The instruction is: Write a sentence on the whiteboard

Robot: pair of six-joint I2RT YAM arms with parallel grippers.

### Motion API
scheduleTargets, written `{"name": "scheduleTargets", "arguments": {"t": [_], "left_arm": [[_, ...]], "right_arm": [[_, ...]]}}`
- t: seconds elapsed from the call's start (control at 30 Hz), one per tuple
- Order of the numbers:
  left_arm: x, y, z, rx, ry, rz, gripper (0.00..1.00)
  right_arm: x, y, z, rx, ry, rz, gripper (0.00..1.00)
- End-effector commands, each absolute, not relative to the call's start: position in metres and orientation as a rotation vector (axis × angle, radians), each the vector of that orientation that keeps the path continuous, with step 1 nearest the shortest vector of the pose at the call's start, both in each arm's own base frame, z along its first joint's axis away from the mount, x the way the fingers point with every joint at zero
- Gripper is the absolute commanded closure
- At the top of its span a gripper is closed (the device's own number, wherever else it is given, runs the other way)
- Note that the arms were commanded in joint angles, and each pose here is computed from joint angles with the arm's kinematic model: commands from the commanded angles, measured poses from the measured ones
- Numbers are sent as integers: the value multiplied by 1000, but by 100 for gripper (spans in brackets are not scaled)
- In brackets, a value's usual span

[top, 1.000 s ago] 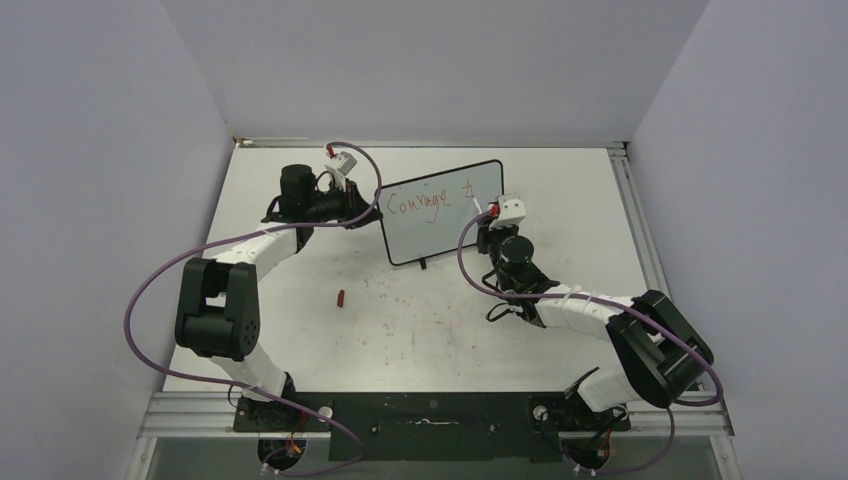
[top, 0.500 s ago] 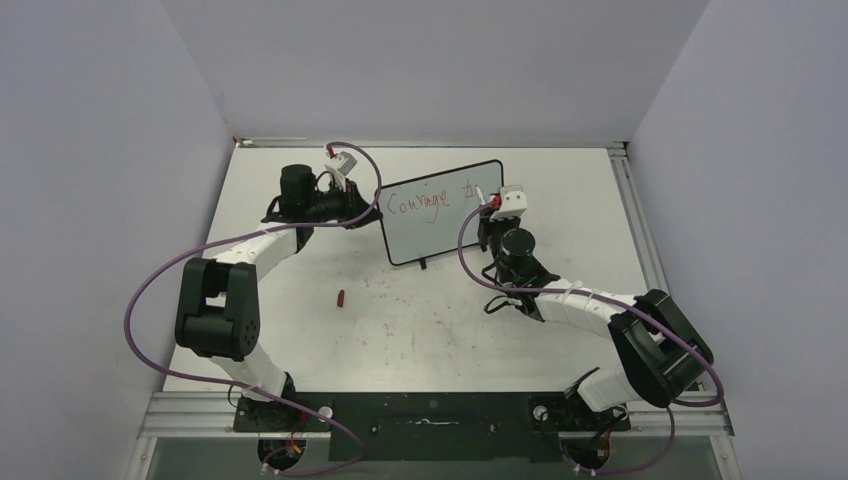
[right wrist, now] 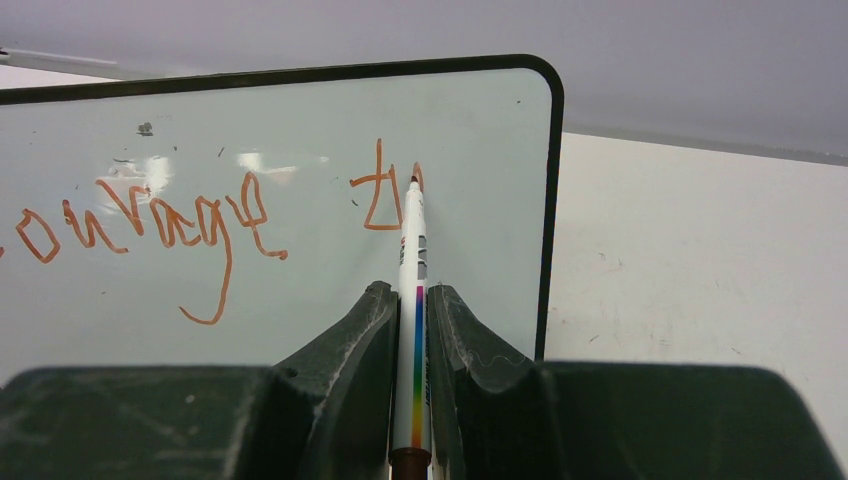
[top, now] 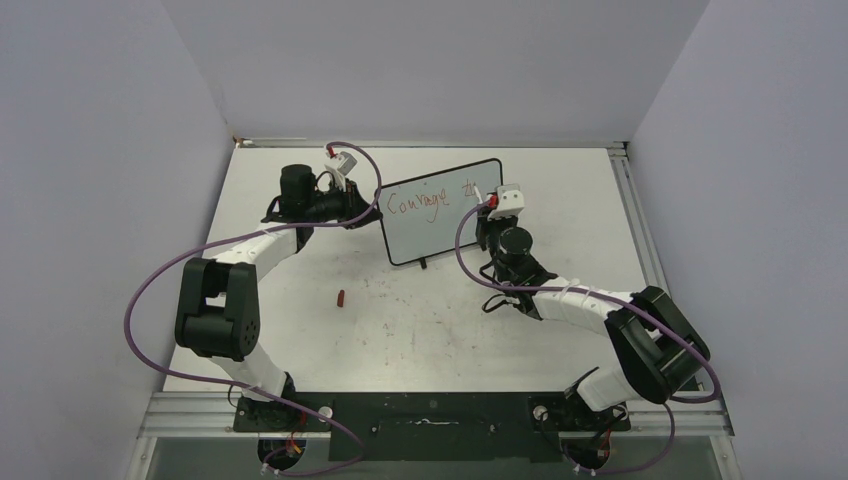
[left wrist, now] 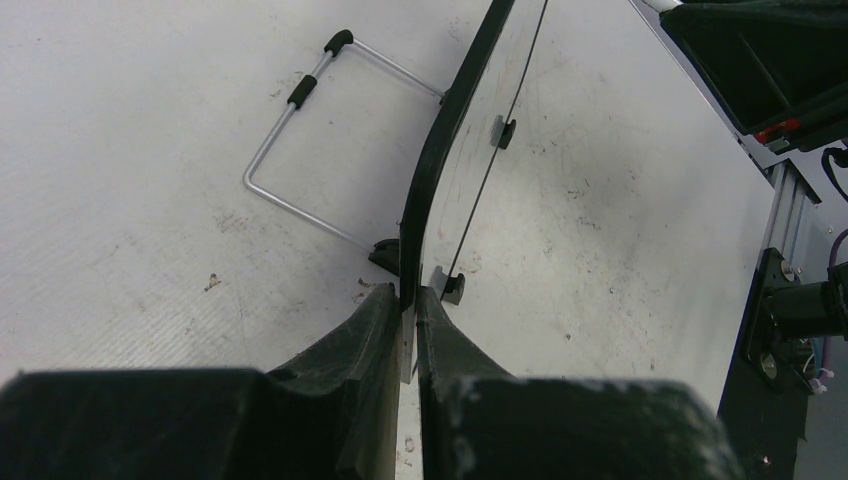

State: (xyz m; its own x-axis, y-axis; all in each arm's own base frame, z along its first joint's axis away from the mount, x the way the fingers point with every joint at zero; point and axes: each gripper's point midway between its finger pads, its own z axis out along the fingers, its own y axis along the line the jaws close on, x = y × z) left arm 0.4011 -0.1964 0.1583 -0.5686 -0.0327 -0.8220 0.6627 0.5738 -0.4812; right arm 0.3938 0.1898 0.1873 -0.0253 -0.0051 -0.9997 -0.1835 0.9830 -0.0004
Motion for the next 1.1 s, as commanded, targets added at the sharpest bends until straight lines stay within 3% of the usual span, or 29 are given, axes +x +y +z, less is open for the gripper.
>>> {"name": "scheduleTargets", "arguments": {"t": [0.0,0.7,1.07], "left_arm": [[404,-195,187,537,1891,-1026,100],[404,-195,188,536,1891,-1027,100],[403,-195,190,535,1888,-1029,100]], "right_arm": [[394,198,196,-147,1560,180,95],[386,201,200,-152,1557,181,95],[336,233,214,-229,1540,306,95]]}}
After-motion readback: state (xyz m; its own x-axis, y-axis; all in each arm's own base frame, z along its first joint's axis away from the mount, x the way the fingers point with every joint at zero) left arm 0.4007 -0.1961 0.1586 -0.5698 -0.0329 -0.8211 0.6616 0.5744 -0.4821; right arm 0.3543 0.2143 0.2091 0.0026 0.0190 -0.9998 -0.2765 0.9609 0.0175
